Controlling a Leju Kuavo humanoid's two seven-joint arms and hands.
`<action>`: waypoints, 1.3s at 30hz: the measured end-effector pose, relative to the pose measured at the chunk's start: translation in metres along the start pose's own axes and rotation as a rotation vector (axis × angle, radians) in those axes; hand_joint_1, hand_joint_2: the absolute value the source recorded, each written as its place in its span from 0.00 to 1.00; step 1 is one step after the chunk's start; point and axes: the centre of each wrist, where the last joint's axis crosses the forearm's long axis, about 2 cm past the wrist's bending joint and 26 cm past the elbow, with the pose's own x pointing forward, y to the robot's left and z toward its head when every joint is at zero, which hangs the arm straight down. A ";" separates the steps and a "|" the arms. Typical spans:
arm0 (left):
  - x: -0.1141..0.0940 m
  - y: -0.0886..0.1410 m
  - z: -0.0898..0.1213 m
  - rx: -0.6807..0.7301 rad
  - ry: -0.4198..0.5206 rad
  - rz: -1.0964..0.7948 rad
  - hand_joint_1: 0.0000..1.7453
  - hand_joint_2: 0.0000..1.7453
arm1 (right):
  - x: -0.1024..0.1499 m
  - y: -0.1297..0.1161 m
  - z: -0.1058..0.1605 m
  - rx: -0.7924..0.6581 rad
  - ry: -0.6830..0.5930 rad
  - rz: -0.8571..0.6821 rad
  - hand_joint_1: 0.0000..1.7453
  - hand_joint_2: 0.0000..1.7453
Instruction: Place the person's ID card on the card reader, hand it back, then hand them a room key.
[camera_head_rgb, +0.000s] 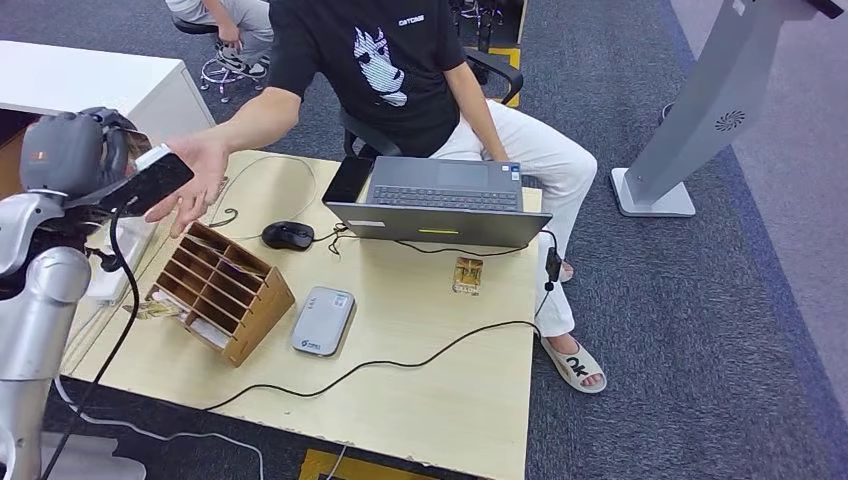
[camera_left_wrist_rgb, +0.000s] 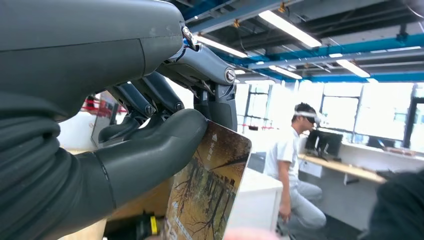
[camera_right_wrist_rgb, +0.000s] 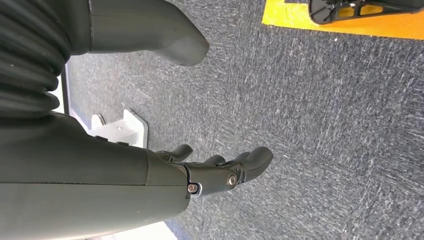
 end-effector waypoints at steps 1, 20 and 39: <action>-0.001 0.007 -0.008 0.010 0.016 -0.007 1.00 1.00 | 0.000 0.000 0.000 -0.001 -0.001 0.004 0.00 1.00; 0.031 -0.001 -0.027 0.103 -0.026 0.178 0.00 1.00 | 0.001 -0.002 0.000 -0.003 0.010 -0.004 0.00 1.00; 0.044 0.002 -0.003 0.164 -0.124 0.228 0.00 1.00 | 0.000 -0.002 -0.001 0.001 0.022 -0.036 0.00 1.00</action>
